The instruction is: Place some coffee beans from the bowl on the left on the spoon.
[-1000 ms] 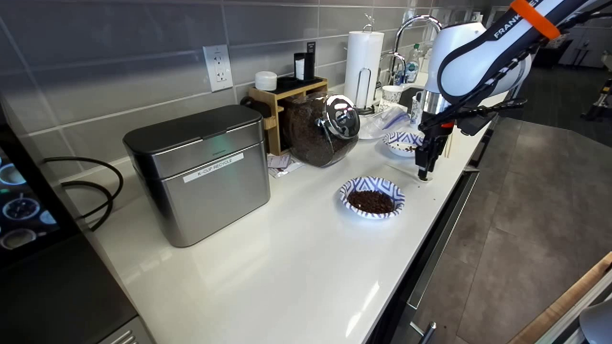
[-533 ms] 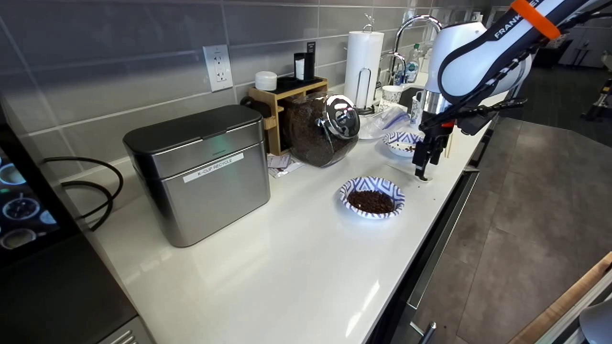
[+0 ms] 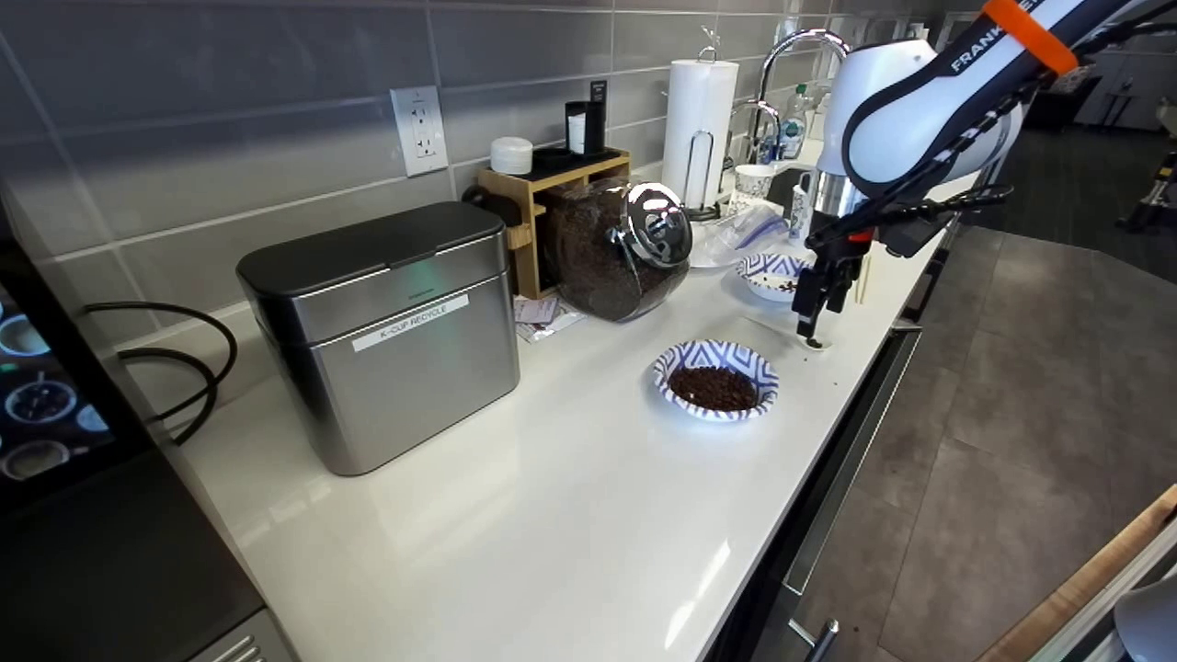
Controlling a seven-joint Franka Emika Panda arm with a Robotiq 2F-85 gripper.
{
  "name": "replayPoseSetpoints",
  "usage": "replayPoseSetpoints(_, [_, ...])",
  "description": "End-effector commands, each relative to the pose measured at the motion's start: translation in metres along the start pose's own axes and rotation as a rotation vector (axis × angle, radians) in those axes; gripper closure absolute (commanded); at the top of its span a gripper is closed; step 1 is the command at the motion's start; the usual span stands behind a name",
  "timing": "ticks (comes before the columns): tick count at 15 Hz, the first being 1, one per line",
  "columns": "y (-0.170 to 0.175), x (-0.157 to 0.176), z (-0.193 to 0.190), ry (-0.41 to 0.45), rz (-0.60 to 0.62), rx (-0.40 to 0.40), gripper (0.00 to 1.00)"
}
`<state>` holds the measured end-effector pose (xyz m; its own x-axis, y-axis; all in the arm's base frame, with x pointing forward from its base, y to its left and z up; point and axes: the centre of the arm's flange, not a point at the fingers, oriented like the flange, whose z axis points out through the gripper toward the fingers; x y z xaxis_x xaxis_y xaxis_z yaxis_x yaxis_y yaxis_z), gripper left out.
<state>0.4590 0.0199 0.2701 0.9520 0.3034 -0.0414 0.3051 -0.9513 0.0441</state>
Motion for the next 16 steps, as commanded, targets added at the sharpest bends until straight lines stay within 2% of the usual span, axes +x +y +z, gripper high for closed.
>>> replayPoseSetpoints(1, [-0.003, -0.007, -0.026, 0.0, 0.018, -0.011, 0.0])
replayPoseSetpoints(3, [-0.005, -0.015, -0.05, 0.005, 0.025, -0.01, 0.0])
replayPoseSetpoints(9, [-0.008, -0.036, -0.107, -0.083, 0.035, -0.022, 0.0])
replayPoseSetpoints(16, [-0.01, -0.044, -0.128, -0.104, 0.049, -0.027, 0.0])
